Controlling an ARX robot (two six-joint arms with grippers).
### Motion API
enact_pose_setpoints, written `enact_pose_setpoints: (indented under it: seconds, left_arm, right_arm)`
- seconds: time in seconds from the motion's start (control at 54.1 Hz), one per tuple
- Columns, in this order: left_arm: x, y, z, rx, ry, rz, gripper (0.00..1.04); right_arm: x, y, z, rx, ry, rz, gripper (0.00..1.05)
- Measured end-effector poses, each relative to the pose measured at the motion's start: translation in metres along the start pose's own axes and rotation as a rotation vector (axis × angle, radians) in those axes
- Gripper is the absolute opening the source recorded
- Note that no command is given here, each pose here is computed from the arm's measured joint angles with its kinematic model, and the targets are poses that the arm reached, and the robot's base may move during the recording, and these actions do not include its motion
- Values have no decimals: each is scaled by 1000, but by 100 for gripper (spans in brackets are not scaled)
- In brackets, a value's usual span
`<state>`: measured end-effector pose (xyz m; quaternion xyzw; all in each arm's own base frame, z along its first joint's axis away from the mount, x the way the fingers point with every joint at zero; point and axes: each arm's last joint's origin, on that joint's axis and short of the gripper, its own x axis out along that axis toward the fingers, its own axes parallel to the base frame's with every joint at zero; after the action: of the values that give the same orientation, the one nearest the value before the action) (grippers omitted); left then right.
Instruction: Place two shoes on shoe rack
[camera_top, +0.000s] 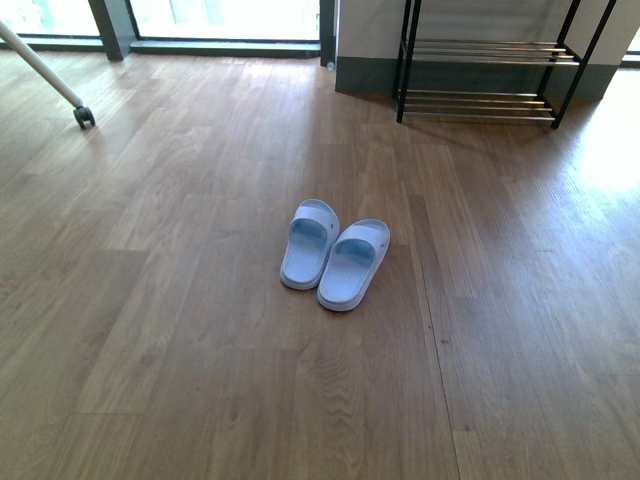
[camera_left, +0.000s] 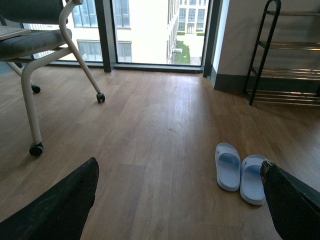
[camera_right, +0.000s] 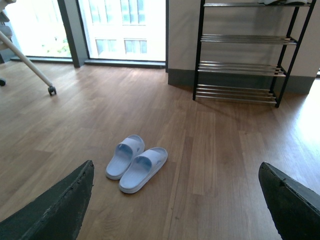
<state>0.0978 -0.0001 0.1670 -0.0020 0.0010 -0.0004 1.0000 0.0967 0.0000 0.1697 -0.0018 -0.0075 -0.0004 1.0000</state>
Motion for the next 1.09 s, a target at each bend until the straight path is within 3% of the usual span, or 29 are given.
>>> enact_pose_setpoints:
  seconds: [1.091]
  left_arm:
    - [0,0,0,0,0,0,95]
  right_arm:
    - [0,0,0,0,0,0,96]
